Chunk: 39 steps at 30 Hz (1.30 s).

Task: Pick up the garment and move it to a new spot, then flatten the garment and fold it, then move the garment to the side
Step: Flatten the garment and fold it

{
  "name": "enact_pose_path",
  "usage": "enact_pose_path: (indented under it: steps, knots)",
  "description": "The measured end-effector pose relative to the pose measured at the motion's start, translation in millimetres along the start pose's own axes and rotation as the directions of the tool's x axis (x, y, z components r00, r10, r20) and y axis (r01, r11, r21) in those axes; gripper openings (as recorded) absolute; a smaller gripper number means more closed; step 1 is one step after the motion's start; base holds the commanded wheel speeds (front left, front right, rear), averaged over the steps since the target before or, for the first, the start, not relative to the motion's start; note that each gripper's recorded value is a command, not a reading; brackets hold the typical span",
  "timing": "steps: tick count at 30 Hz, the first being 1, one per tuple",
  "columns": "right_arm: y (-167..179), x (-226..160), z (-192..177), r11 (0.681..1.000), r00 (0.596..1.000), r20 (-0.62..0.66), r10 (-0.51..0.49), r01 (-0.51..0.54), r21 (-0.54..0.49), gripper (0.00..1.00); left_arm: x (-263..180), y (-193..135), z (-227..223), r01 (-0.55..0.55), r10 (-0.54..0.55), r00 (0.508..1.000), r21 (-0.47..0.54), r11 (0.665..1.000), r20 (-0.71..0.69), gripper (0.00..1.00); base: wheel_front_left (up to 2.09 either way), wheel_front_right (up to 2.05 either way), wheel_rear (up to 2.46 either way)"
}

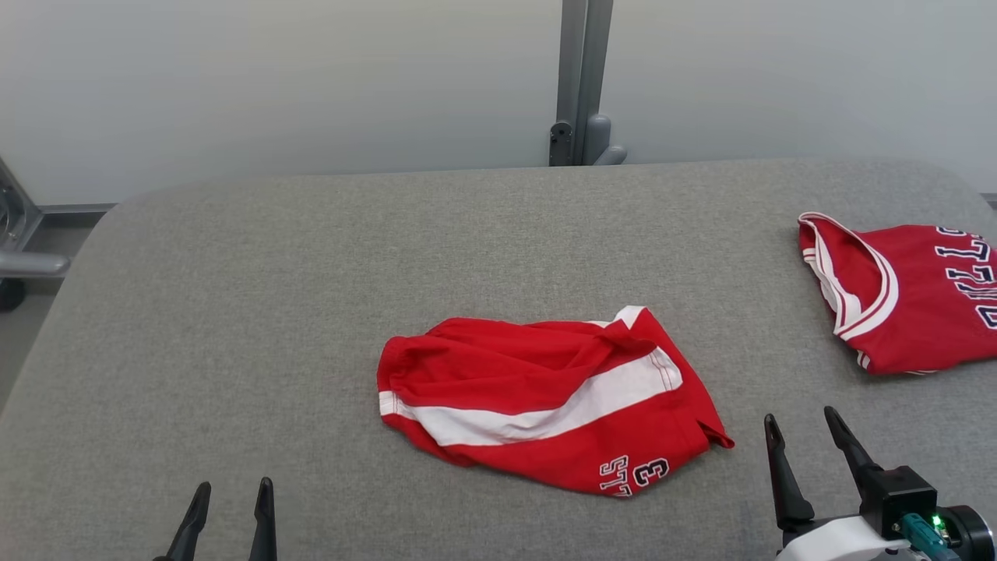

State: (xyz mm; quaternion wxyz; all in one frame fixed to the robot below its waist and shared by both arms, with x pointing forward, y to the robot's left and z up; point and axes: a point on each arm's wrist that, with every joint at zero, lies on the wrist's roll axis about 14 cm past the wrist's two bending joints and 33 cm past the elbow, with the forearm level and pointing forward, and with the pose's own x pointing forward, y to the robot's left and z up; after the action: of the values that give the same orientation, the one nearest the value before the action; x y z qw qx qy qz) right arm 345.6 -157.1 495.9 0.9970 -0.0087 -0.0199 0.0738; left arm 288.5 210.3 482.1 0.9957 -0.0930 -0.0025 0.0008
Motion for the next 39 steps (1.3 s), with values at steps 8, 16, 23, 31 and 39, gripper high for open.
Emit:
enact_pose_path:
  steps: [8, 16, 23, 31, 39]
  knots:
    - [-5.0, -3.7, 0.9, 1.0, 1.0, 0.004, -0.02, 0.02, 0.01, 1.0, 5.5, -10.8, -1.7, 0.037, -0.037, 0.999, -0.003, 0.999, -0.006, 1.0, 0.0, 0.0, 0.0]
    - [-7.8, -5.2, -0.3, 0.999, 1.0, 0.0, -0.03, 0.03, 0.012, 1.0, 7.3, -13.0, -3.0, 0.053, -0.053, 0.998, 0.004, 0.999, -0.014, 1.0, 0.0, 0.0, 0.0]
    - [-5.6, -5.7, -4.2, 0.999, 1.0, -0.012, -0.025, 0.025, 0.02, 1.0, 8.0, -13.6, -3.9, 0.056, -0.056, 0.998, 0.002, 0.998, -0.017, 1.0, 0.0, 0.0, 0.0]
    - [18.9, 15.0, 5.1, 0.997, 0.997, 0.013, 0.07, -0.07, -0.022, 1.0, 20.1, -14.8, 2.2, 0.071, -0.071, 0.997, 0.006, 0.997, -0.004, 1.0, 0.0, 0.0, 0.0]
    - [43.1, 68.7, 3.8, 0.97, 0.97, -0.093, 0.225, -0.232, -0.068, 1.0, 62.0, -27.2, -19.7, 0.145, -0.147, 0.984, -0.033, 0.989, -0.096, 1.0, 0.0, 0.0, 0.0]
